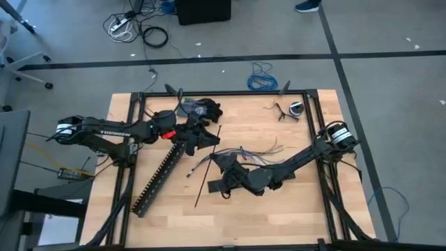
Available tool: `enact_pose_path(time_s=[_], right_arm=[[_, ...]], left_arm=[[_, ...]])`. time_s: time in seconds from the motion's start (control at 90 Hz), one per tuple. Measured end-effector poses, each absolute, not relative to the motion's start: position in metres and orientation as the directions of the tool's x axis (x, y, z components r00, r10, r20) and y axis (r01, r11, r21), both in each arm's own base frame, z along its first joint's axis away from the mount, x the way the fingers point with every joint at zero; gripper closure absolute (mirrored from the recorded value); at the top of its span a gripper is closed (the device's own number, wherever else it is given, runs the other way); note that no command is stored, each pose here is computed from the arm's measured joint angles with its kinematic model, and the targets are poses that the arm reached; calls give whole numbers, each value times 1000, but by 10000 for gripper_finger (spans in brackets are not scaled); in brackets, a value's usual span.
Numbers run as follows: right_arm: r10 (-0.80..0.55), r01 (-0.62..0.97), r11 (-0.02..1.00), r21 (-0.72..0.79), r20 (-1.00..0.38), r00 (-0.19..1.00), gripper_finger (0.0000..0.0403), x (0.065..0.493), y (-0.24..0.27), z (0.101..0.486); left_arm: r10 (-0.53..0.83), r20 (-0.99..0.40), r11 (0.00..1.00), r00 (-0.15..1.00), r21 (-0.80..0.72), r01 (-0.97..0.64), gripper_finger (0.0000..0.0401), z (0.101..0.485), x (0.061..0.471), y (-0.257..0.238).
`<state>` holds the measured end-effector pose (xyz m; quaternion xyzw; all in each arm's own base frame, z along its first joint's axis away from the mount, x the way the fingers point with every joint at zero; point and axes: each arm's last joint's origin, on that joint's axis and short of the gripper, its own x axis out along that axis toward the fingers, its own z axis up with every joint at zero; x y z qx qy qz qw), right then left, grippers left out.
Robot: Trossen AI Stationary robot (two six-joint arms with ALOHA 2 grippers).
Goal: Ziptie cables
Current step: Wrap the other black zip tie on the cable wires
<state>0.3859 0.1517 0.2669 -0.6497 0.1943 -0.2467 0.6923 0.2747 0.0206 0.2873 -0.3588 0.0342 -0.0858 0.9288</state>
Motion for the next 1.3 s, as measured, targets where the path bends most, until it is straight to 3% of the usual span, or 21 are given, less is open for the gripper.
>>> enact_pose_path(time_s=[0.433, 0.633, 0.811, 1.033, 1.3], right_arm=[[-583, 108, 66, -992, 50, 811, 403, 384, 157, 267], [-585, 108, 65, -992, 50, 810, 403, 384, 157, 267], [-591, 108, 65, -992, 49, 805, 403, 384, 155, 267], [-602, 118, 77, -990, 48, 797, 401, 384, 155, 267], [-574, 190, 186, -964, 51, 817, 355, 385, 155, 267]], left_arm=[[-180, -2, 745, 984, -653, 135, 302, 287, 275, 21], [-180, -3, 745, 984, -653, 135, 334, 287, 275, 21], [-149, -7, 791, 989, -601, 115, 392, 287, 275, 21], [-108, -5, 820, 994, -566, 86, 401, 287, 275, 23], [-87, -3, 822, 996, -566, 71, 401, 287, 275, 23]])
